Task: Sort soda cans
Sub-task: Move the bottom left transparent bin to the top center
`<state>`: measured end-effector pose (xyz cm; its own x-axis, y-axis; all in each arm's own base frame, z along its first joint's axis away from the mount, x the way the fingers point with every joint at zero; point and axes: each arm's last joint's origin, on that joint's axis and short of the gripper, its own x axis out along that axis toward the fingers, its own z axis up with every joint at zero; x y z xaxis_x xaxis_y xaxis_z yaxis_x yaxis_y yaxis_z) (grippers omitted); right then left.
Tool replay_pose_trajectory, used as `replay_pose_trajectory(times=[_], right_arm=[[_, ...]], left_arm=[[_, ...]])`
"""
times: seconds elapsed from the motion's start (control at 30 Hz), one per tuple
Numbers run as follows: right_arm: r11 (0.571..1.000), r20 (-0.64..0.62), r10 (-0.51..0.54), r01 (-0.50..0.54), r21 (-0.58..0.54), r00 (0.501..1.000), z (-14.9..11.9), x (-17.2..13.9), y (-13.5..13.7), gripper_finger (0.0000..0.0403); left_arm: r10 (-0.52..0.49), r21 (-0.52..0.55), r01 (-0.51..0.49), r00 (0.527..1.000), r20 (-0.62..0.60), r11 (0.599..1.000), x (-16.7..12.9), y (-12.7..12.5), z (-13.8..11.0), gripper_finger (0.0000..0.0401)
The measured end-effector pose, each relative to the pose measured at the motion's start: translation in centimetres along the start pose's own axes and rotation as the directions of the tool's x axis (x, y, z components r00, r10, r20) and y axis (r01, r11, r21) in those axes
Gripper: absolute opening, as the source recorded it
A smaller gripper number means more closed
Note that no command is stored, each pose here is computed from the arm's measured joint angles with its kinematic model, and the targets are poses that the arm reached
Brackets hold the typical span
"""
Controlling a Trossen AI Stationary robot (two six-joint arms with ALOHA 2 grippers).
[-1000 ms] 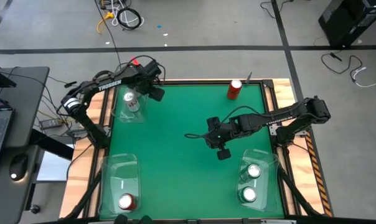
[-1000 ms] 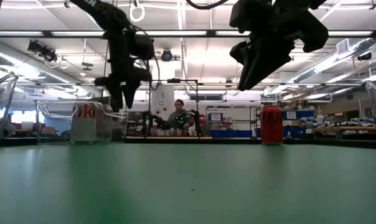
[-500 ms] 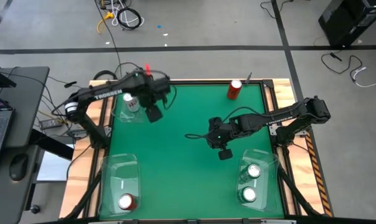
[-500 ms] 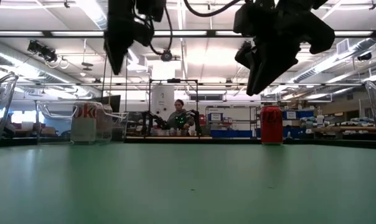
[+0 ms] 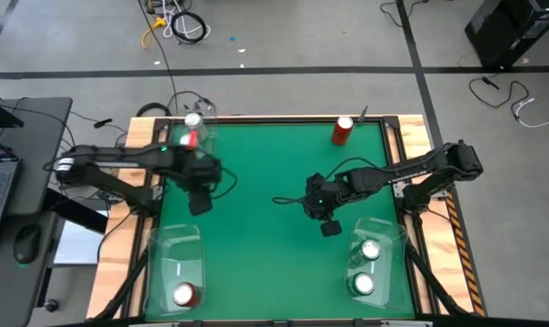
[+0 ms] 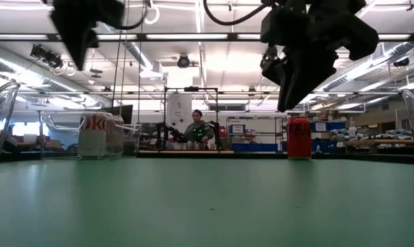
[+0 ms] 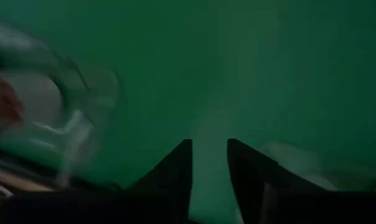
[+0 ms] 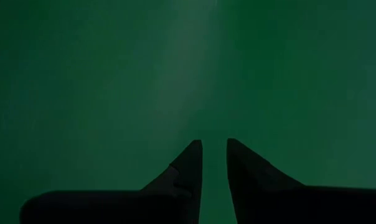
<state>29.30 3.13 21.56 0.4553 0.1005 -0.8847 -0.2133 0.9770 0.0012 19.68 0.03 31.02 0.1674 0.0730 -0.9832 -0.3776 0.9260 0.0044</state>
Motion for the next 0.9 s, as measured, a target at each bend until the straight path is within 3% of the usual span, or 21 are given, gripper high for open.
replay_pose_trajectory(times=[0.1,0.23,0.37,0.63,0.9], right_arm=[[1.000,0.021,-0.002,0.002,0.003,1.000,-0.1,0.4,0.0,0.0062],[1.000,0.053,-0.005,0.004,0.015,0.999,-0.1,0.7,0.0,0.0062],[1.000,0.058,-0.005,0.003,0.027,0.998,-0.1,0.7,0.0,0.0062],[0.999,0.062,-0.003,0.001,0.039,0.998,-0.1,0.6,0.0,0.0064],[0.998,0.069,0.012,-0.016,0.053,0.998,0.0,0.6,0.0,0.0064]], left_arm=[[-0.064,-0.058,0.062,0.997,-0.048,0.996,0.8,0.0,-2.2,0.0074],[-0.145,-0.059,0.137,0.979,-0.146,0.989,2.3,-0.3,-4.2,0.0040],[-0.155,-0.027,0.153,0.964,-0.216,0.988,4.1,-0.8,-5.3,0.0035],[-0.200,0.035,0.209,0.963,-0.179,0.977,5.6,-2.1,-5.5,0.0114],[-0.209,0.019,0.216,0.959,-0.194,0.976,5.5,-2.2,-5.7,0.0196]])
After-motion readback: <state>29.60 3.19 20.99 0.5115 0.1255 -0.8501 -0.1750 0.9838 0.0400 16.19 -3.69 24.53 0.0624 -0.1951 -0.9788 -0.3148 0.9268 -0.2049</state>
